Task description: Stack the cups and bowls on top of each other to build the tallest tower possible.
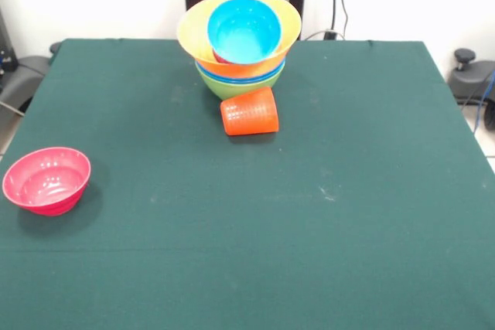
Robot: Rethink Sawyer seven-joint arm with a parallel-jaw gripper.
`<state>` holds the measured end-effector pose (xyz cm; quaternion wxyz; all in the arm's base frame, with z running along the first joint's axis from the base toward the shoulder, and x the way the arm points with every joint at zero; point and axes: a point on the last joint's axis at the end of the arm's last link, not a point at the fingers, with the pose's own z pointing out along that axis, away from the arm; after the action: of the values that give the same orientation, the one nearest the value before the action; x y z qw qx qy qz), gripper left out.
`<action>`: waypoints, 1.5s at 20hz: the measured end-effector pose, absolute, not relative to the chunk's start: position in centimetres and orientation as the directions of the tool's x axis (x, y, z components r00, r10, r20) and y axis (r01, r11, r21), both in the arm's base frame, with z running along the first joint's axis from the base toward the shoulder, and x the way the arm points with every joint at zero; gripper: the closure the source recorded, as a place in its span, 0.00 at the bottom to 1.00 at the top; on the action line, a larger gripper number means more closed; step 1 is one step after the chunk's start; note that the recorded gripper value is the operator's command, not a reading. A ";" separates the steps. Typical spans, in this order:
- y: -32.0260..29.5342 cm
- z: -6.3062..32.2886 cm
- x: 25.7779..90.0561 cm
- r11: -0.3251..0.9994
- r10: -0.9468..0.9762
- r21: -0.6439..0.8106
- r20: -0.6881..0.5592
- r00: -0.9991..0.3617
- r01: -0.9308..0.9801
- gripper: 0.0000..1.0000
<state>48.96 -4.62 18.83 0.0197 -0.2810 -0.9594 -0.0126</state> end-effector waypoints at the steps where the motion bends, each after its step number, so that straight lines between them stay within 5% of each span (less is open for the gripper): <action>1: -4.7 19.2 49.0 0.841 0.540 0.013 0.045 -0.840 0.541 1.00; 16: -3.9 19.9 48.9 0.850 0.526 0.015 0.040 -0.850 0.527 1.00; 30: 4.2 21.2 51.5 0.930 0.365 0.014 0.078 -0.928 0.368 1.00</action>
<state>51.52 4.18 21.22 0.0370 -0.1867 -0.9816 -0.0139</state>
